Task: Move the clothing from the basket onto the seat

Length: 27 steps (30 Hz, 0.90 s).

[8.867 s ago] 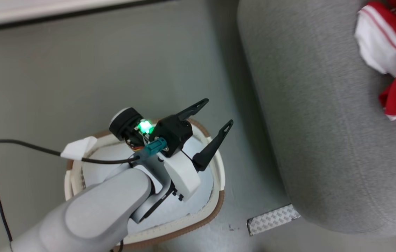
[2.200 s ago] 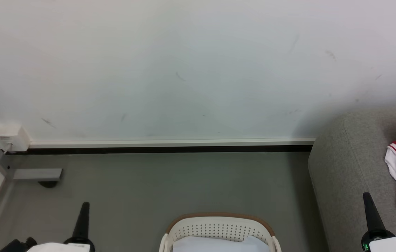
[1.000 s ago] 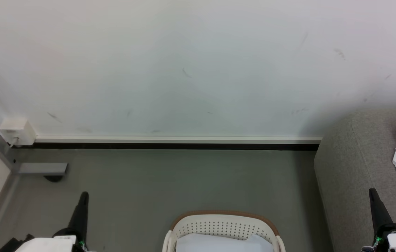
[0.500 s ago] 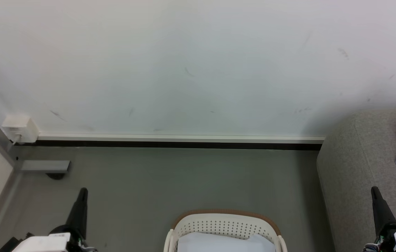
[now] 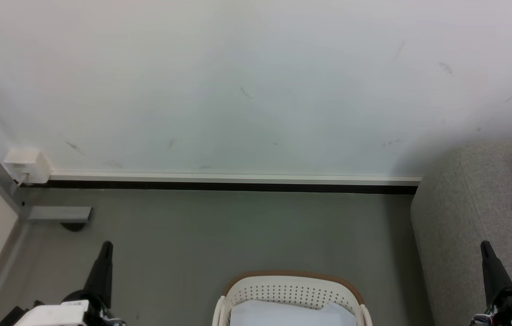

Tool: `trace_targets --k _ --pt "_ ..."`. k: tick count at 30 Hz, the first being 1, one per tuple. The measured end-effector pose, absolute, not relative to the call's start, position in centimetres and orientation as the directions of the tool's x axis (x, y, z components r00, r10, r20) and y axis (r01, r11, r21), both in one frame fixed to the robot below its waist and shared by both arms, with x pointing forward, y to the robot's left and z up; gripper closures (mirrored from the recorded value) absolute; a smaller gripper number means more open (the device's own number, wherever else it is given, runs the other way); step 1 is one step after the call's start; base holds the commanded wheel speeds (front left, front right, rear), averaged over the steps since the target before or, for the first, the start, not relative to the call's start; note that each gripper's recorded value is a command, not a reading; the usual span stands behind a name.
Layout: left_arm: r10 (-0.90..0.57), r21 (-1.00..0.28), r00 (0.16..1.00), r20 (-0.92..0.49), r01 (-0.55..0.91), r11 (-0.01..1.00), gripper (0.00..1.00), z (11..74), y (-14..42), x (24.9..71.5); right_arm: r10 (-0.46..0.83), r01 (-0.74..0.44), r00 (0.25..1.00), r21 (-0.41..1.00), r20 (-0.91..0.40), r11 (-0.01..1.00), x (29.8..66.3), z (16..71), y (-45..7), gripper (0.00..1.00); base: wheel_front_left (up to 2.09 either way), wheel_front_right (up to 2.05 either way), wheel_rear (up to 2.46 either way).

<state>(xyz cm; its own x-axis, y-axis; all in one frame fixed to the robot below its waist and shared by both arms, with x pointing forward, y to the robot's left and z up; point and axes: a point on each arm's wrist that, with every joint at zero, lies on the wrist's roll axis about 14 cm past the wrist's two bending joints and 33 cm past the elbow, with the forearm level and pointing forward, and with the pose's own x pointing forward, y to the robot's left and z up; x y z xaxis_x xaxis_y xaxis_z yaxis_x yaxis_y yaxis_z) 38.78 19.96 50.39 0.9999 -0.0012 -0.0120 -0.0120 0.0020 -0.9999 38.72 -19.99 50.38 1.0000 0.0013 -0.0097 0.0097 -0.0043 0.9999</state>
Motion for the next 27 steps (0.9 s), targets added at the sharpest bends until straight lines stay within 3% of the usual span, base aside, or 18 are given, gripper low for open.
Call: trace_targets --k 27 --pt "-0.001 -1.0 1.0 -0.012 -0.012 0.002 1.0 50.41 19.95 38.79 0.002 0.009 1.0 1.0 -0.009 -0.006 38.72 50.39 -19.98 1.0 0.0 0.0 0.0"
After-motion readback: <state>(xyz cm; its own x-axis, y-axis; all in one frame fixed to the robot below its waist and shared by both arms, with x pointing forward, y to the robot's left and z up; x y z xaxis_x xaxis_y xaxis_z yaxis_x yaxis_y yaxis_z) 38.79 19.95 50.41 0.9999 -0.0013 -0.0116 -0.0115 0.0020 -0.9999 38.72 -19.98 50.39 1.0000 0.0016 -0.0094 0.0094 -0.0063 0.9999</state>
